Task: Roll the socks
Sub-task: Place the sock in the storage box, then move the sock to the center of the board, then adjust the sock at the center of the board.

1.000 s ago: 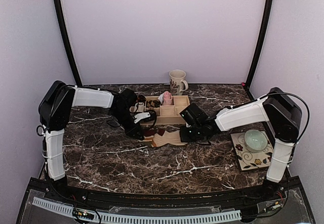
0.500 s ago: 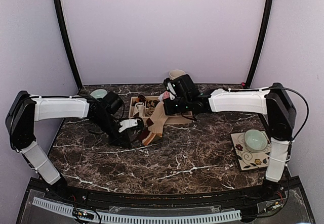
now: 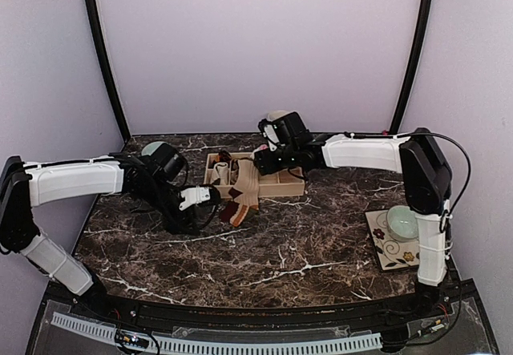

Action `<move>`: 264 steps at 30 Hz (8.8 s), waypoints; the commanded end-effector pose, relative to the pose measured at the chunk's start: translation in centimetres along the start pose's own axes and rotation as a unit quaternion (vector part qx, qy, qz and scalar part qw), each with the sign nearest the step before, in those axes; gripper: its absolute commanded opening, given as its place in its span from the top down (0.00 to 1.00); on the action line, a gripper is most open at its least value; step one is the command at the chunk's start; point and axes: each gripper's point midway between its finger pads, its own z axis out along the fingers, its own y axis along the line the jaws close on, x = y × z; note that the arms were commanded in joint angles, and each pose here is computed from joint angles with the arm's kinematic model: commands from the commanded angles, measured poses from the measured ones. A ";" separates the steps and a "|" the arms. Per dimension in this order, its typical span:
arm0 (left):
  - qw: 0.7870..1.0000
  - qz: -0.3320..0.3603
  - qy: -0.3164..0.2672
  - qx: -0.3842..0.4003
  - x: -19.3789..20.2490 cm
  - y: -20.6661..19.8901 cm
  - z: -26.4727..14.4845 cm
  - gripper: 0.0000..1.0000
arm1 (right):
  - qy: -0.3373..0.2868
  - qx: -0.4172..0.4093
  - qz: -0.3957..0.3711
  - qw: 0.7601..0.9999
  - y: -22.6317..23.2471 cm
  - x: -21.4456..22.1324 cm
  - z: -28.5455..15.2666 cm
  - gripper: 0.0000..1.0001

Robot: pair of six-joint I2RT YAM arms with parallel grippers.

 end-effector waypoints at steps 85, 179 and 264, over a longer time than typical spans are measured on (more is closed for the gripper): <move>0.981 -0.138 -0.002 -0.137 5.0 6.9 -5.9 0.12 | 0.148 -0.289 -0.049 0.945 13.2 12.4 1.0 0.75; 0.989 -0.127 -0.032 0.066 -12.6 5.4 9.5 0.12 | -0.169 -0.016 0.107 0.980 6.0 14.5 -25.3 0.01; 0.989 -0.128 -0.032 -0.068 -2.9 8.2 -2.1 0.29 | 0.136 -0.227 -0.314 0.912 14.0 22.6 -8.6 0.19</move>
